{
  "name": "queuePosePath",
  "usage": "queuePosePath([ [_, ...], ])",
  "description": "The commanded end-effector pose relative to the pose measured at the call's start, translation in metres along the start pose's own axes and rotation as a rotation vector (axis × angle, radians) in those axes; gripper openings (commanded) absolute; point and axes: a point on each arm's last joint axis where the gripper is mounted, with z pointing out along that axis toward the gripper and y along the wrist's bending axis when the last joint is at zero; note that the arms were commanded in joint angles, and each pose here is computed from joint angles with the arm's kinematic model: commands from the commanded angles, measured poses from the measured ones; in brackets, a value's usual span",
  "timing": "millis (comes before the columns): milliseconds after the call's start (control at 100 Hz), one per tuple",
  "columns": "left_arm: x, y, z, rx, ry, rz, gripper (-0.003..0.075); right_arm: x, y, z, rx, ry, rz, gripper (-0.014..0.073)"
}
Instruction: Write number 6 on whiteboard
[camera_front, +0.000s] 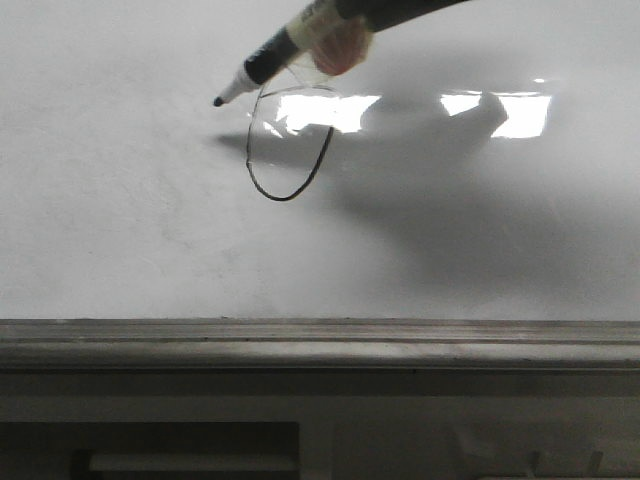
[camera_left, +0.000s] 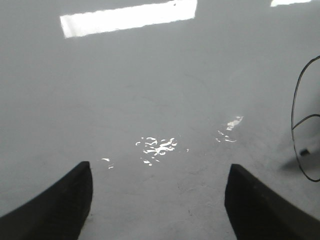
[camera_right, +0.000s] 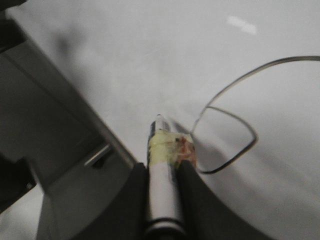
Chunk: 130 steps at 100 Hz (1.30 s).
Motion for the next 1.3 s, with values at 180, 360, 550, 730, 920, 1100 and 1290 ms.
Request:
queuePosePath([
  [180, -0.009, -0.006, -0.002, 0.053, -0.012, 0.111, 0.0501, -0.005, 0.019, -0.023, -0.143, 0.089, -0.071, -0.0045],
  [360, -0.01, -0.029, -0.006, 0.27, -0.02, 0.177, 0.049, -0.009, 0.016, -0.023, -0.109, 0.051, -0.061, -0.0045],
  [550, -0.007, -0.051, 0.002, 0.44, 0.0, 0.199, 0.0458, -0.008, 0.015, -0.02, -0.115, 0.068, -0.056, -0.0045],
  [730, -0.008, -0.072, 0.02, 0.536, 0.037, 0.22, 0.0456, -0.014, 0.019, -0.014, -0.174, 0.119, -0.067, -0.0045],
  [920, -0.013, -0.099, 0.038, 0.62, 0.068, 0.27, 0.0439, -0.024, 0.023, -0.012, -0.204, 0.137, -0.101, -0.0045],
  [1100, -0.016, -0.11, 0.056, 0.627, 0.095, 0.284, 0.0439, -0.024, 0.023, -0.012, -0.204, 0.162, -0.12, -0.0045],
  [1290, -0.015, -0.112, 0.06, 0.619, 0.099, 0.289, 0.0439, -0.024, 0.023, -0.012, -0.205, 0.164, -0.12, -0.0045],
])
